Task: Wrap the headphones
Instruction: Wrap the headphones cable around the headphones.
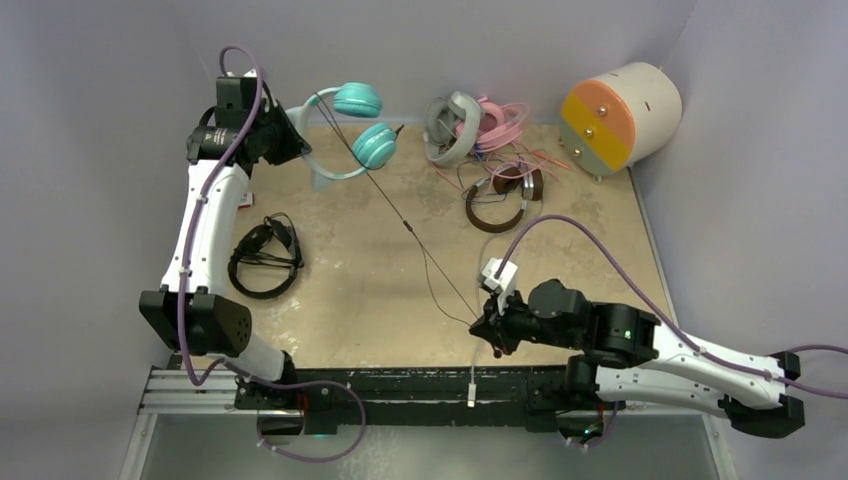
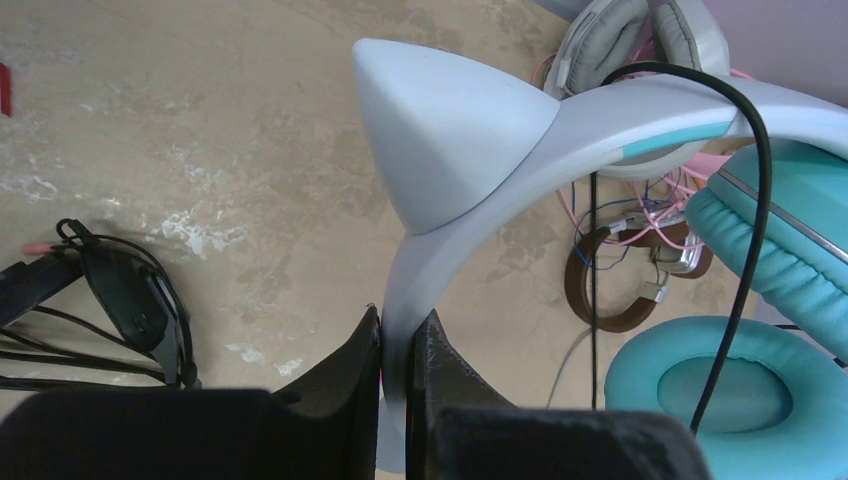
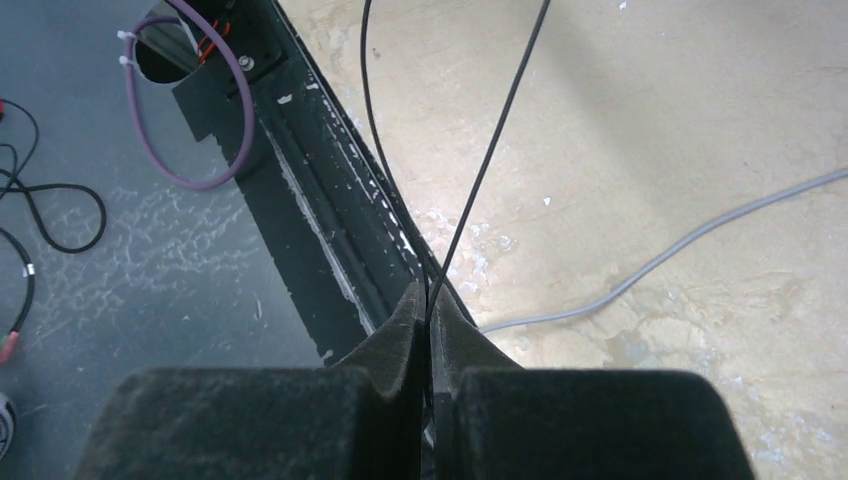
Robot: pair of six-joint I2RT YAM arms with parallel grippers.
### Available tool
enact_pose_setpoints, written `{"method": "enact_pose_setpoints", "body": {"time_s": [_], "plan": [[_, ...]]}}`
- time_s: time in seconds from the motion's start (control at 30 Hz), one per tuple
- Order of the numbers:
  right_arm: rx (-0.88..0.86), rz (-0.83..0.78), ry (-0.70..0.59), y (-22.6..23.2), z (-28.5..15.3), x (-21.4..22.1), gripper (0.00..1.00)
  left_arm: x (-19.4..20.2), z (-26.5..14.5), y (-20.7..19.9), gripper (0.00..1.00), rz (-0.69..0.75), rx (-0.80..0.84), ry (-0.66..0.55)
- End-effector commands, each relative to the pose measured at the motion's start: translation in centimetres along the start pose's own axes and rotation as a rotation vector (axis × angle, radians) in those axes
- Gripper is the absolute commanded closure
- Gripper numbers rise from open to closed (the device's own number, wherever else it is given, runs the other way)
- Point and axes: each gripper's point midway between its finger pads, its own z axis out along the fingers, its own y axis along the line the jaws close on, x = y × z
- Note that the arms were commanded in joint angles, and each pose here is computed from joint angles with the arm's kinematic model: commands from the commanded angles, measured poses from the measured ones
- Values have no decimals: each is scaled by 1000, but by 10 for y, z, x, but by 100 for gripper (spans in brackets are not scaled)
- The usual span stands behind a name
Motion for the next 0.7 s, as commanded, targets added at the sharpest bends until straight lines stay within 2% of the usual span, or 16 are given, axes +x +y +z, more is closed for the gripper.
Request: {"method": "enact_pose_setpoints", "body": {"time_s": [0.0,0.23,0.33,0.43,0.67], "plan": [[12,38,10,0,-21,-5,100,-30,-5,-26,100,-80,172,-46],[-120,30,38,26,-22,-9,100,-33,8,-5,100,-118,127,-61],[-165,-9,3,38,-24,-34,100,-28,14,12,100,-123,50,-101],[-209,-63,-24,50,-34,-60,100,-21,14,32,100,-58,-93,-150],[-181,-247,-130,60,-52,-145,100,10,7,66,100,72,-283,-193]]}}
